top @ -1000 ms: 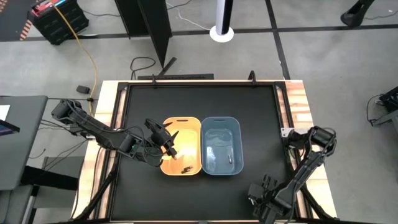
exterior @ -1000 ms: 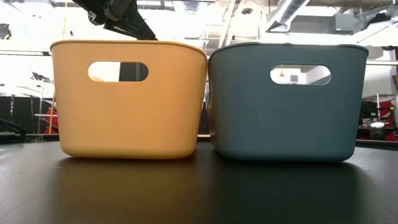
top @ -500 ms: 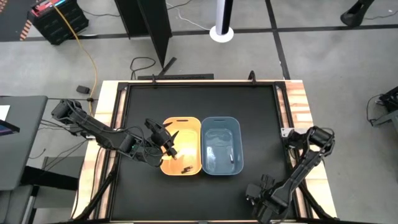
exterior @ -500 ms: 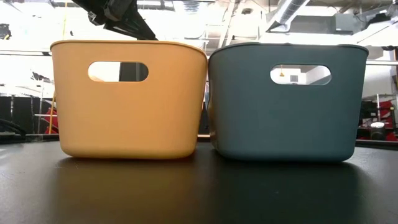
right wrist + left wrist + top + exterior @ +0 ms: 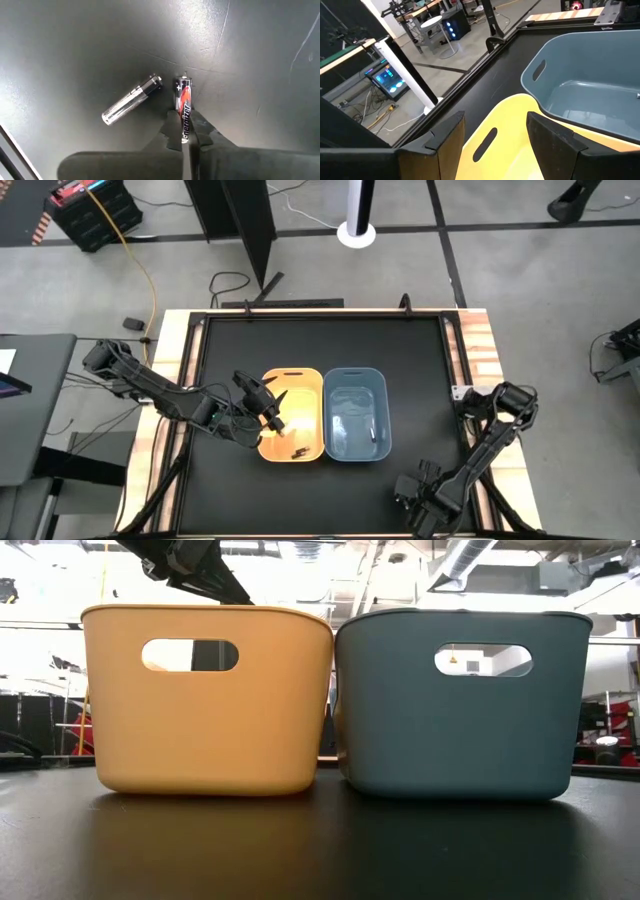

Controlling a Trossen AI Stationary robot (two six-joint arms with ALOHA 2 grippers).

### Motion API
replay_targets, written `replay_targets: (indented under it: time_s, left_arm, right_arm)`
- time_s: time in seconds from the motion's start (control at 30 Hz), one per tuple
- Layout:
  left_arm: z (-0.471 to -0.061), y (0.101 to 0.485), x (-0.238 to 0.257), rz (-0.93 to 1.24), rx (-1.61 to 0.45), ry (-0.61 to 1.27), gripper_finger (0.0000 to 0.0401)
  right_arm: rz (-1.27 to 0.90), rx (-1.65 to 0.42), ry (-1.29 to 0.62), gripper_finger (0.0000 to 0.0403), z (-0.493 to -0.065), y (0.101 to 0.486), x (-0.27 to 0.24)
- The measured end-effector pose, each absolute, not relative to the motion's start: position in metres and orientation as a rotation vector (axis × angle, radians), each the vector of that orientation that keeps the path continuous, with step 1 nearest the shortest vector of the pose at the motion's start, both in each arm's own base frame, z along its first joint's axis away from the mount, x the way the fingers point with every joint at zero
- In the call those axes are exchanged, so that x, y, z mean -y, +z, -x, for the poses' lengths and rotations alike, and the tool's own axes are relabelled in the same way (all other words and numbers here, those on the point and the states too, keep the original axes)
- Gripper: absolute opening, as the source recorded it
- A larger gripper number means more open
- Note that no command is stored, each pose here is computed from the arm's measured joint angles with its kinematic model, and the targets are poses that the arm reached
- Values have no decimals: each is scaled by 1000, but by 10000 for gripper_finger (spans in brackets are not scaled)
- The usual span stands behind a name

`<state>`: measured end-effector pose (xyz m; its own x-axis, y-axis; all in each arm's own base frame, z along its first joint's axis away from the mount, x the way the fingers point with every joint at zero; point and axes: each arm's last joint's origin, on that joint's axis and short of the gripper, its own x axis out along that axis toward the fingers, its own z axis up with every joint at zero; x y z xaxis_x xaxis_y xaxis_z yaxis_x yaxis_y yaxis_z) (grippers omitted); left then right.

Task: Sort batteries
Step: Put the top silver battery into the blue bin

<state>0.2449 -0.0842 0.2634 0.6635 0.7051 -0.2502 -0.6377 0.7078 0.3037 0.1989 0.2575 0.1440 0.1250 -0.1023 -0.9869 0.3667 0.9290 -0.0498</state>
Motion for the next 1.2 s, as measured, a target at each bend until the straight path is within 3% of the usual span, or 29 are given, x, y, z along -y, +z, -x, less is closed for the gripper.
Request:
replay_targets:
  time_s: [0.97, 1.2]
  left_arm:
    - [-245, 263, 84, -197, -365, 764, 207]
    - [-245, 263, 84, -197, -365, 764, 207]
  right_arm:
    - [-206, -1355, -371, 0, -197, 153, -252]
    - [-226, -1369, -335, 37, -200, 153, -254]
